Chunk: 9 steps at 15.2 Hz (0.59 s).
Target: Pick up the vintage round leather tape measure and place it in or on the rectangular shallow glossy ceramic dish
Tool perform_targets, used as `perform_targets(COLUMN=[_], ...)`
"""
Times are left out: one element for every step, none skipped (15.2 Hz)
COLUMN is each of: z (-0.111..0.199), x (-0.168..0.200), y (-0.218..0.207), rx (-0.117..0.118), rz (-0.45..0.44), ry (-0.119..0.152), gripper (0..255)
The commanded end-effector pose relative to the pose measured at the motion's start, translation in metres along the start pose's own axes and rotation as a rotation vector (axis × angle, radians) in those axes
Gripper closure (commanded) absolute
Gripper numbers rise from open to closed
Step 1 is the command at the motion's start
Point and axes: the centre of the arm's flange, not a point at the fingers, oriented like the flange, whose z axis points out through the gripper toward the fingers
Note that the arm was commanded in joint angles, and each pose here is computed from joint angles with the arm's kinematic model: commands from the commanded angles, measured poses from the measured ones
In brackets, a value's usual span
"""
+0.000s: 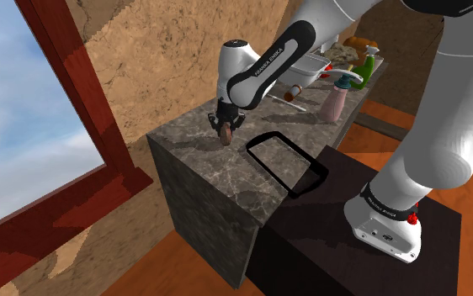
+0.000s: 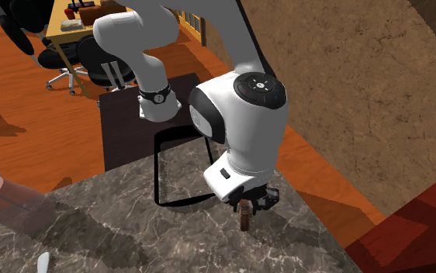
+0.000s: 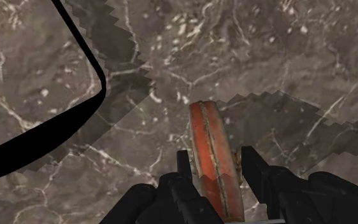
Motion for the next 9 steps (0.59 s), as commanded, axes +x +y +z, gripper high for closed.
perform_targets(z=[0.001, 0.001, 0.001, 0.000, 0.001, -0.004, -0.010, -0.015, -0.020], x=[-0.001, -0.001, -0.001, -0.001, -0.001, 0.000, 0.000, 0.000, 0.001], y=[0.000, 0.000, 0.000, 0.000, 0.000, 0.000, -0.001, -0.001, -0.001], rx=[-0.001, -0.001, -0.001, -0.001, -0.001, -0.001, -0.001, -0.001, -0.001], rz=[-0.001, -0.001, -0.001, -0.001, -0.001, -0.001, -0.001, -0.001, -0.001], ry=[-0.002, -0.002, -0.002, -0.002, -0.002, -0.002, -0.002, -0.002, -0.002], gripper=[255, 255, 255, 255, 255, 255, 255, 255, 255])
